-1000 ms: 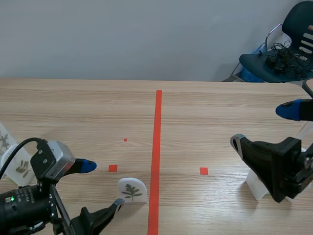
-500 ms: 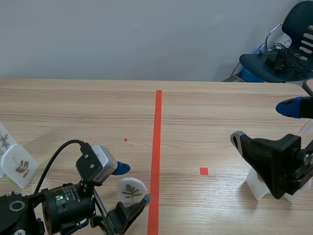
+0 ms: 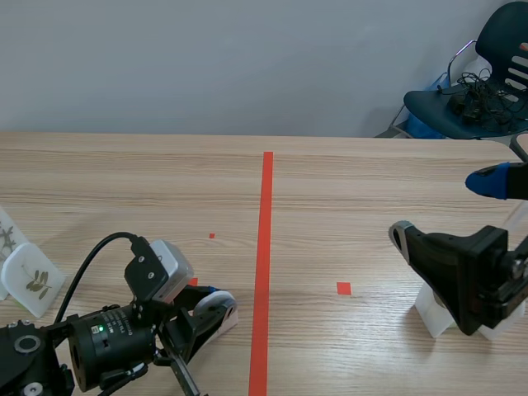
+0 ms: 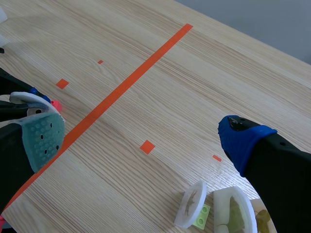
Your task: Do the leaf sorting experiment
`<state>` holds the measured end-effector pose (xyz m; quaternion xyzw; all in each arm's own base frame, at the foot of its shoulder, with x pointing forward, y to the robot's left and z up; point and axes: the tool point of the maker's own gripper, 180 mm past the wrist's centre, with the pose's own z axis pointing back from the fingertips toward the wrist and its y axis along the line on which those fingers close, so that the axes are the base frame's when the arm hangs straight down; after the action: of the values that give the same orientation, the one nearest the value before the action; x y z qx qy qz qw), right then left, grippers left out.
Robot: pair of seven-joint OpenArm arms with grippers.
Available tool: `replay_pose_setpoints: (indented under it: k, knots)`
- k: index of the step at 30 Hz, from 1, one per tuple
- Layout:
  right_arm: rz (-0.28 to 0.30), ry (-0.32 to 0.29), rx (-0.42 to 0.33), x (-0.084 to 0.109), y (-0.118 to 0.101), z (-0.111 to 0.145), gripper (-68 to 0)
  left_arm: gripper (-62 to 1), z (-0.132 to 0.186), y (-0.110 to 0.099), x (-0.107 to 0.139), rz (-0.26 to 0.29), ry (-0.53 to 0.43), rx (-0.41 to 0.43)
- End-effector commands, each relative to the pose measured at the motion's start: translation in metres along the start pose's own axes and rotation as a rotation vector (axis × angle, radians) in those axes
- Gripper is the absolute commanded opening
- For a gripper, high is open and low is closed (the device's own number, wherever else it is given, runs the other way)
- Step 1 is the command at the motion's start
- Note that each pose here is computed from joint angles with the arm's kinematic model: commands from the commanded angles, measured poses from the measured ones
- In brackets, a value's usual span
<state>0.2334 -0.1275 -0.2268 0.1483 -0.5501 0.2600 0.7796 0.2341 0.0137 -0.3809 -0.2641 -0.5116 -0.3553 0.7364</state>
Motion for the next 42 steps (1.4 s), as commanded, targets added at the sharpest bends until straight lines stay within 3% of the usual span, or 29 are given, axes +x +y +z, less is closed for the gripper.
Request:
replay_pose_setpoints:
  k: [1, 6, 12, 15, 18, 24, 34, 37, 42]
  knots:
    - [0.006, -0.017, -0.004, 0.005, -0.002, -0.001, 0.4, -54.9, 0.001, 0.002, 0.015, -0.002, -0.045, 0.003]
    - [0.006, -0.017, -0.004, 0.005, -0.002, -0.001, 0.4, -54.9, 0.019, 0.006, 0.042, 0.027, -0.101, 0.013]
    - [0.006, -0.017, -0.004, 0.005, -0.002, -0.001, 0.4, -54.8, 0.068, 0.032, 0.058, 0.102, -0.143, 0.163]
    - [0.006, -0.017, -0.004, 0.005, -0.002, -0.001, 0.4, -54.9, 0.094, 0.055, 0.048, 0.158, -0.139, 0.282]
    - [0.006, -0.018, -0.004, 0.005, -0.002, -0.001, 0.4, -55.0, 0.116, 0.081, 0.034, 0.168, -0.114, 0.418]
    - [0.006, -0.018, -0.004, 0.005, -0.002, -0.001, 0.4, -55.0, 0.139, 0.118, 0.005, 0.237, -0.092, 0.580]
    - [0.006, -0.018, -0.004, 0.005, -0.002, -0.001, 0.4, -54.5, 0.147, 0.145, -0.027, 0.280, -0.057, 0.665]
    - [0.006, -0.018, -0.004, 0.005, -0.002, -0.001, 0.4, -45.3, 0.147, 0.144, -0.027, 0.280, -0.057, 0.663]
    - [0.006, -0.018, -0.004, 0.005, -0.002, -0.001, 0.4, -13.9, 0.148, 0.146, -0.024, 0.273, -0.059, 0.659]
